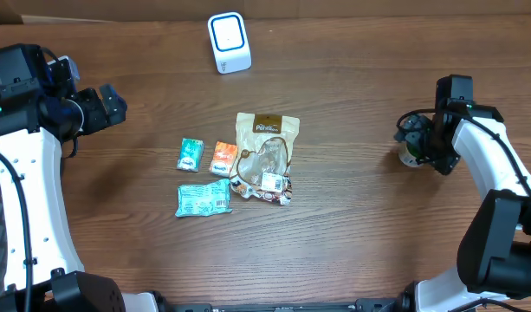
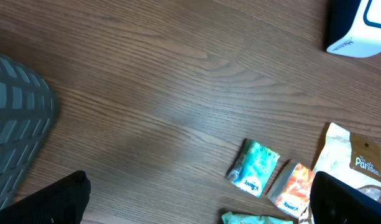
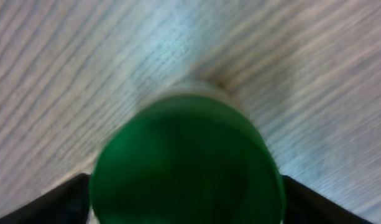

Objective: Scan the item barcode
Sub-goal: 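Carry the bottle right and set it upright, opening the right gripper, then move the right gripper over the bread bag and lower the left gripper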

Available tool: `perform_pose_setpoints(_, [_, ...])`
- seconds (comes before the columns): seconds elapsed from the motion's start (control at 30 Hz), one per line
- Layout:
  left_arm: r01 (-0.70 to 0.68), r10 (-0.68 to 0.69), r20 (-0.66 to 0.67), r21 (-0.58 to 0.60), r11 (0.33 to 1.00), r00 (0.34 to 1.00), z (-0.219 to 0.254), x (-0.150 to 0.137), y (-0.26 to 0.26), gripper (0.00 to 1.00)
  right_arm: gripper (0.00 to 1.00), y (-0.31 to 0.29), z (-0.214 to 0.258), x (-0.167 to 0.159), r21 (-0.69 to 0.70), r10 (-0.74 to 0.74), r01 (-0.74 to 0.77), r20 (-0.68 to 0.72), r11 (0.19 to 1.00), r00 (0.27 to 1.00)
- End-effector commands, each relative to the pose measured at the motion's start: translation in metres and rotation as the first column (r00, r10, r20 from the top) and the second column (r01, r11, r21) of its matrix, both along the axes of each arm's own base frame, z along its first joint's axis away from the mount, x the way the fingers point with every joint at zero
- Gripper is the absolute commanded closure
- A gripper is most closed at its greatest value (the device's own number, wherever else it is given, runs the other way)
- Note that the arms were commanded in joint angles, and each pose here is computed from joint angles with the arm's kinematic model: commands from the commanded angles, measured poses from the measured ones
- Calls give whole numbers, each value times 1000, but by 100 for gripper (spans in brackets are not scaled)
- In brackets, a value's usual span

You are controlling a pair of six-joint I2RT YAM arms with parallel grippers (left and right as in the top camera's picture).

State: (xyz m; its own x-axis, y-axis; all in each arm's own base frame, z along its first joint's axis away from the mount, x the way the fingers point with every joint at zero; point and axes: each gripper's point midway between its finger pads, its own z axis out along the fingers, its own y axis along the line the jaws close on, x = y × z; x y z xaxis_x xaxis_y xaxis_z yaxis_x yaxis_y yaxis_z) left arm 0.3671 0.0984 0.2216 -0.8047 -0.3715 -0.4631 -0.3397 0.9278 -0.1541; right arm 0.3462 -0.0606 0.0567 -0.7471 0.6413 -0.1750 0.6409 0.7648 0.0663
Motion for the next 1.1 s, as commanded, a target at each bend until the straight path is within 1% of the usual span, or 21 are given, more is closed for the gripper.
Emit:
perform_pose_setpoints(0.0, [16,-16,34,11,1000,999,12,-1,-2,1,5,1,24,13,17,1,-2,43,1000,999])
perform_pose_setpoints(0.13, [16,-16,34,11,1000,999,12,-1,-2,0,0,13,68,30,85,18,-27,107,996,994])
perform_pose_setpoints(0.23, [16,-16,34,11,1000,999,12,-1,-2,0,0,32,104,44,179,61,-94,182,979,981])
perform_pose_setpoints(0.3, [16,-16,34,11,1000,999,12,-1,-2,1,0,47,120,52,251,79,-138,231,958,970])
perform_pose_setpoints(0.37, [16,-16,34,11,1000,999,12,-1,-2,0,0,69,130,57,337,114,-209,281,918,953])
perform_pose_setpoints(0.4, [16,-16,34,11,1000,999,12,-1,-2,0,0,77,130,58,358,125,-229,291,905,949])
perform_pose_setpoints(0.47, [15,-16,34,11,1000,999,12,-1,-2,0,0,90,126,58,368,154,-260,293,893,943])
perform_pose_setpoints(0.57, [16,-16,34,11,1000,999,12,-1,-2,0,0,115,116,54,359,239,-336,287,871,928])
perform_pose_setpoints(0.7, [16,-16,34,11,1000,999,12,-1,-2,1,3,154,96,45,356,339,-418,264,836,903])
perform_pose_setpoints(0.8, [15,-16,35,11,1000,999,12,-1,-2,0,4,169,79,36,331,391,-442,212,834,896])
perform_pose_setpoints(0.9, [16,-16,34,11,1000,999,12,-1,-2,1,6,182,62,29,335,426,-459,171,823,889])
perform_pose_setpoints(1.07, [16,-16,34,11,1000,999,12,-1,-2,0,9,192,39,24,340,450,-477,159,810,879])
